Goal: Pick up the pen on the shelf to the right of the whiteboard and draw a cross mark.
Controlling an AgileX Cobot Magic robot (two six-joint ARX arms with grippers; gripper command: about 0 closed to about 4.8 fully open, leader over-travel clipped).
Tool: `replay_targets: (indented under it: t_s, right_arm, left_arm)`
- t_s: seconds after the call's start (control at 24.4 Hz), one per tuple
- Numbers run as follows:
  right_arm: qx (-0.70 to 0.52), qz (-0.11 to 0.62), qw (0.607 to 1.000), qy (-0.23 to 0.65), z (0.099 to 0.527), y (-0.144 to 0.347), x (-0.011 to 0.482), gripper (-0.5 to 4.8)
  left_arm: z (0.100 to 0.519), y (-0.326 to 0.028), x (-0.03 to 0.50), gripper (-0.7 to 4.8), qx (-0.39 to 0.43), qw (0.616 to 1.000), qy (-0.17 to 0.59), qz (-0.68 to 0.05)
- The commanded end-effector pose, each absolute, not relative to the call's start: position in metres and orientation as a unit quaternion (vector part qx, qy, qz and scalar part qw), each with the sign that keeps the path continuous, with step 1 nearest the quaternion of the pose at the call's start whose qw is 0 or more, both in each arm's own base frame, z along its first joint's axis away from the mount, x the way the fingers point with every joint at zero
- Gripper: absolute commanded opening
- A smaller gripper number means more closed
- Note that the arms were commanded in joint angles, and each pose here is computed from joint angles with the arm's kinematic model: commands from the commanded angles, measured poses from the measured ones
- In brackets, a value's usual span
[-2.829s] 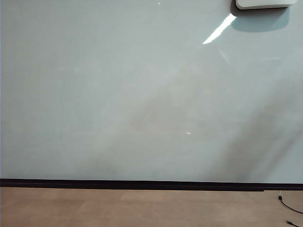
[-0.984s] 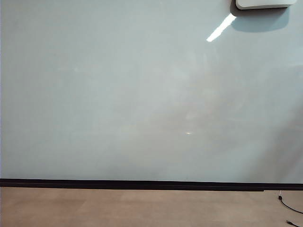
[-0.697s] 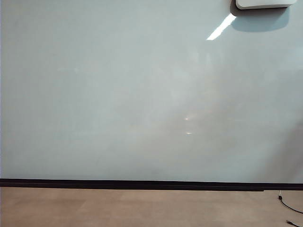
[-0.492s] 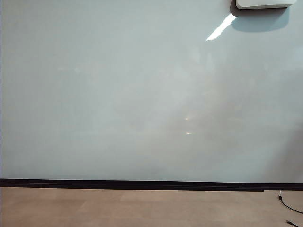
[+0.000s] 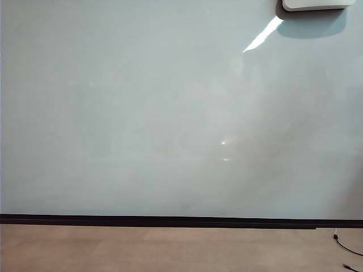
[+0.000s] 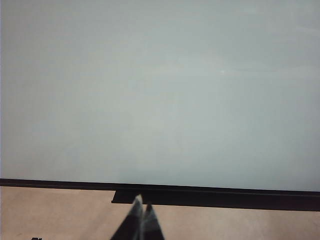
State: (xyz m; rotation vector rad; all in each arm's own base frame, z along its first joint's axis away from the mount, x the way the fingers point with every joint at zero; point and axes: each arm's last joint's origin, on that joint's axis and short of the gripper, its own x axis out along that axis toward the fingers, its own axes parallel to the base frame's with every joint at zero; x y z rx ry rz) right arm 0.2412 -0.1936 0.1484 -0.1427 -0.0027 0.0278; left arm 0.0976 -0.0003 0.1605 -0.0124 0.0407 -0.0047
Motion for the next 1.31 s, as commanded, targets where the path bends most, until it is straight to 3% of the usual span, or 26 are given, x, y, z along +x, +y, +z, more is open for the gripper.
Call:
replay_targets:
  t_s: [0.04, 0.57, 1.31]
  right_arm:
    - [-0.078, 0.017, 0.997, -0.017, 0.15, -0.196, 0.244, 3.08]
    - [-0.039, 0.024, 0.998, -0.033, 0.128, -0.212, 0.263, 3.07]
    - [-0.03, 0.043, 0.997, -0.048, 0.133, -0.211, 0.285, 3.07]
  left_arm:
    - [0.163, 0.0, 0.097, -0.04, -0.004, 1.0, 0.013, -0.003]
    - [0.163, 0.0, 0.097, -0.04, -0.004, 1.0, 0.013, -0.003]
    - [0.163, 0.0, 0.097, -0.04, -0.004, 1.0, 0.013, -0.003]
